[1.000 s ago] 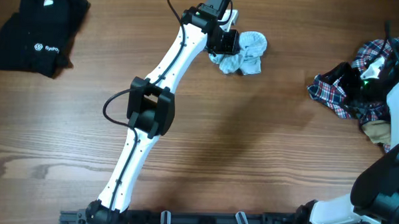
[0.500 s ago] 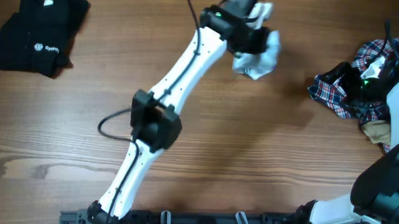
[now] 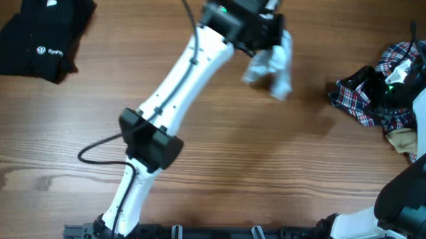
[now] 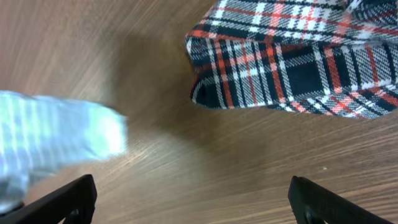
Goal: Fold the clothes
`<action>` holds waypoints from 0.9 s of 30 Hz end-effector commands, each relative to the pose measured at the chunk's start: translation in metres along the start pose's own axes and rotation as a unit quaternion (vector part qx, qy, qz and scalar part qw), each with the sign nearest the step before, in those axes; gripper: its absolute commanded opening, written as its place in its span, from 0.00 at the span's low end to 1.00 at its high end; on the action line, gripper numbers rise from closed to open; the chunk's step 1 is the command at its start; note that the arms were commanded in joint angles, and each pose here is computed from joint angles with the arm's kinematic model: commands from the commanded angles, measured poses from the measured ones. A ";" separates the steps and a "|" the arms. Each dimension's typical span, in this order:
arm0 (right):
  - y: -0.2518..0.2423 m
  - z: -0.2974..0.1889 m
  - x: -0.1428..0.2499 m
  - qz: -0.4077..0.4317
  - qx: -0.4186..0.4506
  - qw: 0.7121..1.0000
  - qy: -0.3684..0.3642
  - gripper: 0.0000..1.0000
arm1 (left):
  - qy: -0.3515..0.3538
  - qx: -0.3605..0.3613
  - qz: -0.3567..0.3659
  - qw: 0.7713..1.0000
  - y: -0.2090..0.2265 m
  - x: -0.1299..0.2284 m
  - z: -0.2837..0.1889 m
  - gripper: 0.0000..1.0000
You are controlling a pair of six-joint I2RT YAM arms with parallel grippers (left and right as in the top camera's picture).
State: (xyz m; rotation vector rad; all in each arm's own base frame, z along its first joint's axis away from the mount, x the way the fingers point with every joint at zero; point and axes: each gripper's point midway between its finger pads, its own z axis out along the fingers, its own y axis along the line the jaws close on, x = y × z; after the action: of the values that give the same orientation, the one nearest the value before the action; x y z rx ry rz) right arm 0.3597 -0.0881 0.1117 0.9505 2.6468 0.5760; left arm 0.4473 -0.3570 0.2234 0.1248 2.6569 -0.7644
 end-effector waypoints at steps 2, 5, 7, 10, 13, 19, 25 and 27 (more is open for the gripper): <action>0.010 -0.013 -0.002 0.005 -0.014 1.000 -0.018 1.00 | 0.089 -0.064 -0.088 0.990 0.081 0.029 0.064 0.04; 0.012 -0.018 -0.003 0.002 -0.017 1.000 -0.026 0.99 | 0.115 -0.092 -0.116 0.982 0.115 0.043 0.091 0.04; 0.015 -0.024 -0.003 0.004 -0.020 0.999 -0.034 0.99 | 0.117 -0.106 -0.124 0.980 0.131 0.044 0.097 0.04; 0.016 -0.027 -0.007 0.005 -0.019 0.999 -0.045 0.99 | 0.101 -0.077 -0.118 0.985 0.116 0.035 0.097 0.04; 0.010 -0.027 -0.009 0.005 -0.001 0.999 -0.053 0.99 | 0.106 -0.008 -0.084 0.991 0.062 0.042 0.101 0.04; 0.002 -0.028 -0.012 0.006 0.021 0.998 -0.061 0.99 | 0.083 0.063 0.001 0.995 -0.044 0.060 0.076 0.04; 0.000 -0.028 -0.012 0.001 0.027 0.998 -0.060 1.00 | 0.085 0.098 -0.037 0.991 -0.046 0.042 0.045 0.04; 0.000 -0.028 -0.011 0.002 0.028 0.998 -0.059 1.00 | 0.094 0.061 -0.062 0.992 -0.010 0.036 0.040 0.04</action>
State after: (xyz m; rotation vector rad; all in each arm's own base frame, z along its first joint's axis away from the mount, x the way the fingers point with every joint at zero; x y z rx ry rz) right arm 0.3593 -0.1000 0.1307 0.9797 2.5810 0.4701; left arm 0.4041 -0.4276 0.1713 0.1869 2.8010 -1.0143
